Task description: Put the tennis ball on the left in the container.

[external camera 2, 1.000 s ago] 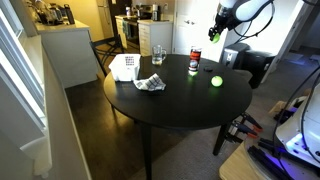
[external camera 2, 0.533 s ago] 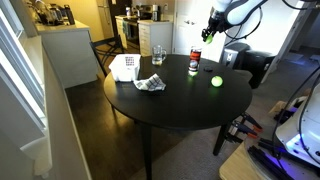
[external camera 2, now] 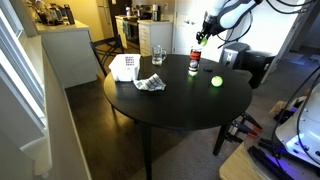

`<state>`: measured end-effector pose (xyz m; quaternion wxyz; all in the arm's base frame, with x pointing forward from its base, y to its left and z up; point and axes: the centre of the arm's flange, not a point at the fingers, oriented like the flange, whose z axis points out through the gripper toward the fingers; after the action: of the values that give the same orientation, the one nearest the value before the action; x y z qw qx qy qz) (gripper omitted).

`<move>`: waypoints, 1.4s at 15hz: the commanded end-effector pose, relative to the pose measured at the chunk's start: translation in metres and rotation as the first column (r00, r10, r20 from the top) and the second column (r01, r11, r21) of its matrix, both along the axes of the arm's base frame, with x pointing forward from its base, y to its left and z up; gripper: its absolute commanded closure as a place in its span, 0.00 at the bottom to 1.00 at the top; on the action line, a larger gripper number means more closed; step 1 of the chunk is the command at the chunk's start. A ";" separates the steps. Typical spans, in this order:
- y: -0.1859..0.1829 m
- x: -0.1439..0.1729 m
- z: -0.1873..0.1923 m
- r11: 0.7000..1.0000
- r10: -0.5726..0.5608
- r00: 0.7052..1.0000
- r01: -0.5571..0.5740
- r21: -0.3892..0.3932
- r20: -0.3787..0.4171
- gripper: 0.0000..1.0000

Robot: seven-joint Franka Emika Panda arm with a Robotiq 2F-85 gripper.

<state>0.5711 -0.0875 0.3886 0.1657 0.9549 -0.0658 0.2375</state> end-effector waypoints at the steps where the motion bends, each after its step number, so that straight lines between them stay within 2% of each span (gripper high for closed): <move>1: 0.008 0.016 -0.003 1.000 -0.010 1.000 0.009 0.024 0.029 0.61; 9: 0.030 0.027 -0.012 0.999 0.018 1.000 -0.019 0.047 0.025 0.61; 17: 0.026 0.026 -0.013 0.999 0.006 1.000 -0.007 0.043 0.017 0.61; 18: 0.026 0.026 -0.013 0.999 0.008 1.000 -0.009 0.041 0.016 0.11; 19: 0.026 0.026 -0.013 0.999 0.006 1.000 -0.007 0.040 0.015 0.10; 21: 0.025 0.026 -0.013 0.999 0.002 1.000 -0.002 0.043 0.009 0.02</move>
<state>0.5940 -0.0613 0.3745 0.1497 0.9577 -0.0564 0.2391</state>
